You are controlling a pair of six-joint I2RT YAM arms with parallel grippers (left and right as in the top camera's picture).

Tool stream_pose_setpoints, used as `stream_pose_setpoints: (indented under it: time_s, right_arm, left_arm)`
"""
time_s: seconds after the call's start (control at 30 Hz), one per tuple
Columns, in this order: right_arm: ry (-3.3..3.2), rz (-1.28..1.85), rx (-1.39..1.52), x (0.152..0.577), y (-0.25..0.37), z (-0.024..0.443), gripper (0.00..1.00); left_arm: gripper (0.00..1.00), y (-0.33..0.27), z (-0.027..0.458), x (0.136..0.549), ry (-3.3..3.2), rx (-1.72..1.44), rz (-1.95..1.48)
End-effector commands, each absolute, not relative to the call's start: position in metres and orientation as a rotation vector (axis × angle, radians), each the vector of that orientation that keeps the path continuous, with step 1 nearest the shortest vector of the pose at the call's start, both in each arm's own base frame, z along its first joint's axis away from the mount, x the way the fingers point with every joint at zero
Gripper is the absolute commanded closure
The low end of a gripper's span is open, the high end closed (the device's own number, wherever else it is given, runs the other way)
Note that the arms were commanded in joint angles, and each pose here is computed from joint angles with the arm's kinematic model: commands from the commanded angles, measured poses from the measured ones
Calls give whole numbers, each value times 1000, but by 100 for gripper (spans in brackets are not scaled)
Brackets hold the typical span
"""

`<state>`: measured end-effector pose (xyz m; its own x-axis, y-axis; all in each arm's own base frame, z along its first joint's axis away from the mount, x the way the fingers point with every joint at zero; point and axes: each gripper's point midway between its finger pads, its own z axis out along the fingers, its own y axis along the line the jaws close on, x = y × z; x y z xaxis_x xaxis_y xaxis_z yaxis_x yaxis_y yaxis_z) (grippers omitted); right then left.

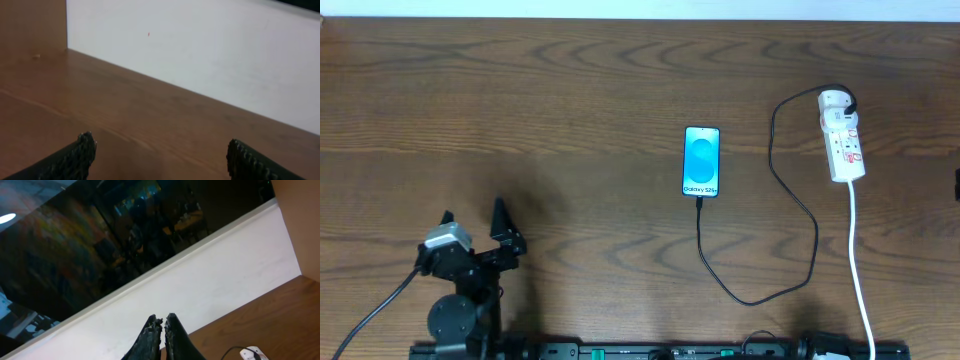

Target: Plug charger to phone and switch on socket

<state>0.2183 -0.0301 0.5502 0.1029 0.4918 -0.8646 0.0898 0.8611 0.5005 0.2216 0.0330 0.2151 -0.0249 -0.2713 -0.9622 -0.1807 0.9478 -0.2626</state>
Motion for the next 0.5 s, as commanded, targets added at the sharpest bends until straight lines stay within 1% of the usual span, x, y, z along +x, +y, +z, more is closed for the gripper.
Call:
stream_pose_setpoints:
  time_s: [0.0, 0.33, 0.47]
  right_arm:
    - [1446, 339, 486, 215, -26, 552, 96]
    - [1455, 338, 489, 215, -26, 550, 95]
    - [1454, 338, 489, 215, -26, 550, 94]
  left_arm:
    - [14, 36, 209, 225, 1595, -362, -61]
    - [14, 36, 205, 227, 1594, -352, -52]
    - [14, 36, 196, 229, 1612, -355, -51]
